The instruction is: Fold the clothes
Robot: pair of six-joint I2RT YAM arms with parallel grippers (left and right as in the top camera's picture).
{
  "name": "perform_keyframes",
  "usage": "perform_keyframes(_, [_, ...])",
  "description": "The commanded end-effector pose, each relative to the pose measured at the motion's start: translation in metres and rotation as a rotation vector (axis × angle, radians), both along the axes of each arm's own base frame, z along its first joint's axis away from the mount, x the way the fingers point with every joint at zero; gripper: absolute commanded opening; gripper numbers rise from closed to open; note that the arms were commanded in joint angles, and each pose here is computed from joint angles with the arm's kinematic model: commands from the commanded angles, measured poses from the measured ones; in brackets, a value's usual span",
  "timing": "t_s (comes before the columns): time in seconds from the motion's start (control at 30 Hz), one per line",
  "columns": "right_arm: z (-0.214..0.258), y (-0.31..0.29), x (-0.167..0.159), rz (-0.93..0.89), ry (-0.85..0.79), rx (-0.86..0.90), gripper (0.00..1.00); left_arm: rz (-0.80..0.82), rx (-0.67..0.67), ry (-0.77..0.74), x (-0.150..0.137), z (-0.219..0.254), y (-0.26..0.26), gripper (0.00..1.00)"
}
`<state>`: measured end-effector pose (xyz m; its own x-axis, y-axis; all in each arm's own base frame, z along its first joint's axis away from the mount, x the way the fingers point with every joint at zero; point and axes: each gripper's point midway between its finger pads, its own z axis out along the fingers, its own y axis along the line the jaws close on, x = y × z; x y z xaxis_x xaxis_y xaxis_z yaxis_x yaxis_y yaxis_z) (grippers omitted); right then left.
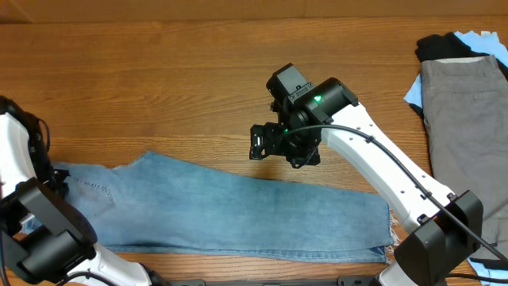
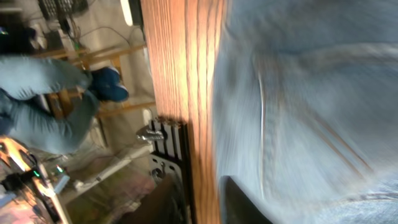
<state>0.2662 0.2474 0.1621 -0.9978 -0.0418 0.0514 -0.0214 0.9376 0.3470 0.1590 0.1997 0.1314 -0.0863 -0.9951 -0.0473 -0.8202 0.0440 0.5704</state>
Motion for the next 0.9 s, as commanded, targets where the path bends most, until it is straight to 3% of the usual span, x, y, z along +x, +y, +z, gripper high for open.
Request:
perform_keyframes(0.0, [-0.013,-0.002,-0.002,-0.025,0.019,-0.021,1.0,0.151,0.003,-0.064,-0.004,-0.001,-0.005,0.63])
perform_keyframes(0.03, [-0.019,-0.002,-0.002,-0.031,0.024,-0.023,1.0,0.156,-0.014,-0.079,-0.002,-0.002,-0.006,0.91])
perform_keyframes(0.23, [-0.039,-0.004,-0.004,-0.056,0.041,-0.029,0.98,0.023,-0.17,-0.192,0.023,-0.013,-0.019,0.83])
perform_keyframes(0.27, [-0.04,-0.004,-0.004,-0.05,0.034,-0.034,0.89,-0.003,-0.175,-0.194,0.026,-0.013,-0.022,0.81])
perform_keyframes(0.3, [-0.041,-0.008,-0.002,-0.053,0.026,-0.052,0.72,-0.035,-0.182,-0.194,0.03,-0.014,-0.024,0.74])
perform_keyframes(0.33, [-0.045,-0.014,-0.001,-0.058,0.015,-0.086,0.4,-0.102,-0.191,-0.197,0.039,-0.015,-0.03,0.54])
perform_keyframes(0.37, [-0.047,-0.015,-0.003,-0.059,0.02,-0.09,0.23,-0.129,-0.188,-0.197,0.043,-0.015,-0.033,0.46])
perform_keyframes(0.43, [-0.052,-0.018,-0.007,-0.06,0.038,-0.104,0.04,-0.173,-0.176,-0.2,0.052,-0.017,-0.038,0.3])
perform_keyframes(0.5, [-0.061,-0.025,-0.013,-0.068,0.069,-0.125,0.04,-0.202,-0.175,-0.198,0.056,-0.018,-0.043,0.04])
perform_keyframes(0.7, [-0.085,-0.054,-0.016,-0.138,0.131,-0.16,0.04,-0.272,-0.215,-0.164,0.056,-0.033,-0.063,0.04])
perform_keyframes(0.87, [-0.104,-0.082,-0.015,-0.226,0.181,-0.168,0.04,-0.409,-0.488,-0.231,0.059,-0.077,-0.126,0.04])
